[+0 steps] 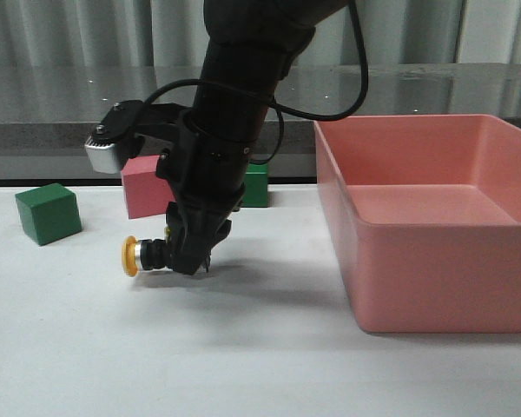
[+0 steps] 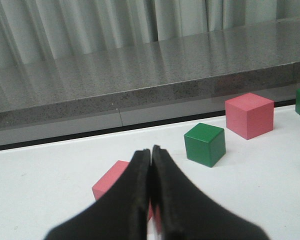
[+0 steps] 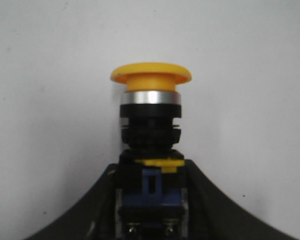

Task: Place and stand button with both arms
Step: 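Carry the button out of the bin and lower it onto the table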

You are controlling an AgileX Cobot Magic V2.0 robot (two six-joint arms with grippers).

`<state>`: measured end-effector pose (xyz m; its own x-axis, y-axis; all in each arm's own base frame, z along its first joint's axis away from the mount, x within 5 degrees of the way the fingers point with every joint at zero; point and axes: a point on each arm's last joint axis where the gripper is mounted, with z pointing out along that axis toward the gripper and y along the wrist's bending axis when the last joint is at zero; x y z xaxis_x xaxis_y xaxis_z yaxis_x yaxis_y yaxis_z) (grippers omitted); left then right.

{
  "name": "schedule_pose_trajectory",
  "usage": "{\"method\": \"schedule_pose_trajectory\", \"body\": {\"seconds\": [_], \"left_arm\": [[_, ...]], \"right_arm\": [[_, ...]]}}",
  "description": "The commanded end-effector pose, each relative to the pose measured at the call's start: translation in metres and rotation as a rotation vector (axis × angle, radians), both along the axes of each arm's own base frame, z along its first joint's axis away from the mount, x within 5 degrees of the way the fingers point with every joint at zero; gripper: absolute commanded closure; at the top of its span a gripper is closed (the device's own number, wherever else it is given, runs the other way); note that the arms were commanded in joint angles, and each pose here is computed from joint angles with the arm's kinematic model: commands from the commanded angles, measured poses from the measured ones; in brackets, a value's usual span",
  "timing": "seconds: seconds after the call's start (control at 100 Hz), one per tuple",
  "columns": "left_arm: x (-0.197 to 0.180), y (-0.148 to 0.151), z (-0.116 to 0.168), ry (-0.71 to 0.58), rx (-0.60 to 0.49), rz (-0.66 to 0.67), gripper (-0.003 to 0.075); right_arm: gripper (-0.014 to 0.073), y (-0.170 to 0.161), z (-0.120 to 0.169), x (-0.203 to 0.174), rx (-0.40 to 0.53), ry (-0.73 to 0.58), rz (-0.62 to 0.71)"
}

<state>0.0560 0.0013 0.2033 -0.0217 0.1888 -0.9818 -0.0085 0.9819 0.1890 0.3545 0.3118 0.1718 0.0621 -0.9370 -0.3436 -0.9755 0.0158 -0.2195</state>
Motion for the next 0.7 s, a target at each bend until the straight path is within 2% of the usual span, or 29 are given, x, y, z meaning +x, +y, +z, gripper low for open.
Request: {"method": "schedule_pose_trajectory", "body": {"seconds": [0.0, 0.21, 0.28, 0.55, 0.69], "left_arm": [[-0.0003, -0.001, -0.0065, -0.06, -0.018, -0.01, 0.074], [-0.0003, -0.001, -0.0065, -0.06, -0.018, -0.01, 0.0739], [-0.0003, -0.001, -0.0065, -0.06, -0.018, -0.01, 0.074], [-0.0003, -0.001, -0.0065, -0.06, -0.018, -0.01, 0.0739], [-0.0003, -0.001, -0.0065, -0.06, -0.018, -0.01, 0.074]], "right_arm": [[0.0569, 0.001, 0.0369, 0.001, 0.068, -0.07, 0.004], [0.0568, -0.0003, 0.0351, -0.0012, 0.049, -0.042, 0.01], [0.054, -0.0003, 0.035, -0.0016, 0.048, -0.038, 0.01], [0.0228, 0.0013, 0.0354, -0.0027, 0.07, -0.02, 0.0], [0.013, 0.0013, 0.0362, -0.0024, 0.077, -0.019, -0.006]]}}
